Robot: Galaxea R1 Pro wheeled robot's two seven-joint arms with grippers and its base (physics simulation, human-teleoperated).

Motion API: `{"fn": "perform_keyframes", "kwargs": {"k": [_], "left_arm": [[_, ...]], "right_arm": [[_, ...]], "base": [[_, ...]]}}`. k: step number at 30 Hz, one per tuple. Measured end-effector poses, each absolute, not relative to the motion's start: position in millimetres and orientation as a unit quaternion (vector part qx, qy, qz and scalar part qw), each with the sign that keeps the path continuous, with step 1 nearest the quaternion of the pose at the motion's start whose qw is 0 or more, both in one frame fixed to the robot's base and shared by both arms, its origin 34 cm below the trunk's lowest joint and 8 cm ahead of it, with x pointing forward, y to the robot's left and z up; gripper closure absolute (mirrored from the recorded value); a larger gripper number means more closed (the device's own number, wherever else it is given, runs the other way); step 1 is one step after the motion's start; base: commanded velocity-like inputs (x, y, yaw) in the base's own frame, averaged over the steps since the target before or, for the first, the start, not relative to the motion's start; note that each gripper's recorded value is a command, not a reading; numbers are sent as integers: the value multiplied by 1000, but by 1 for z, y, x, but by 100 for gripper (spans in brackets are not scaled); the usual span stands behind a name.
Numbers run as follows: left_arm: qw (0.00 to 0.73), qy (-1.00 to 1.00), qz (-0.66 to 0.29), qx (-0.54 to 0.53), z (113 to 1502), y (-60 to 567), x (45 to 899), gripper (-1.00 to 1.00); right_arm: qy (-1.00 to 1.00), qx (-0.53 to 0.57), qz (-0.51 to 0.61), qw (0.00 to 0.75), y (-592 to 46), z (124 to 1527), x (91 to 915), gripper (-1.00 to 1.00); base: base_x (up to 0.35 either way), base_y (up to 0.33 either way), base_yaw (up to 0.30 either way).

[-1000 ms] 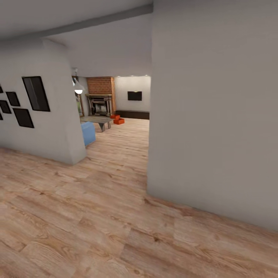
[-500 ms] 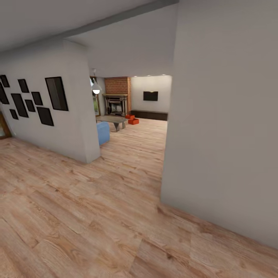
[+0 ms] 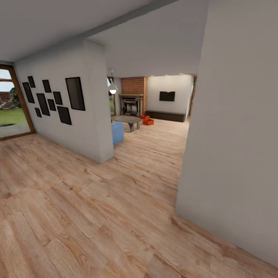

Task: Move the two storage containers from the living room to the garage. In the garage, place one container on the floor and stack the other container on top of it (either order is fine).

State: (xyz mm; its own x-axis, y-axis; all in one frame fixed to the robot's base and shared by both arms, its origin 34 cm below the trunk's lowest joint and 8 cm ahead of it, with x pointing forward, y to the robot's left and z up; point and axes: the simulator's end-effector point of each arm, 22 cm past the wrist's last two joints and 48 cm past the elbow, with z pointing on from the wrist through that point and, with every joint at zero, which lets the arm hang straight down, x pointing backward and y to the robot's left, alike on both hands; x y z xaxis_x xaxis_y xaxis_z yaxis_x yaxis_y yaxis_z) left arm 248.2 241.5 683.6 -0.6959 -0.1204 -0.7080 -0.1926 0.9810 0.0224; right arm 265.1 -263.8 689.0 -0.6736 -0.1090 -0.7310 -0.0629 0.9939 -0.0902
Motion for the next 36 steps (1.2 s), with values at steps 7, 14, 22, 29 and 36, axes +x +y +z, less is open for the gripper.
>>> {"fn": "perform_keyframes", "kwargs": {"k": [7, 14, 22, 29, 36], "left_arm": [[381, 919, 48, -85, 684, 242, 248, -100], [381, 920, 48, -86, 684, 242, 248, -100], [381, 920, 47, -85, 684, 242, 248, -100], [380, 920, 48, -85, 684, 242, 248, -100], [380, 920, 48, -85, 684, 242, 248, -100]], "right_arm": [[914, -47, -29, 401, -264, 689, 265, -100], [914, -47, -29, 401, -264, 689, 265, -100], [914, -47, -28, 401, -264, 689, 265, -100], [914, -48, -27, 401, -263, 689, 265, -100], [914, -48, -27, 401, -263, 689, 265, -100]], "base": [[325, 0, 250], [325, 0, 250], [325, 0, 171], [325, 0, 10], [325, 0, 0]]}}
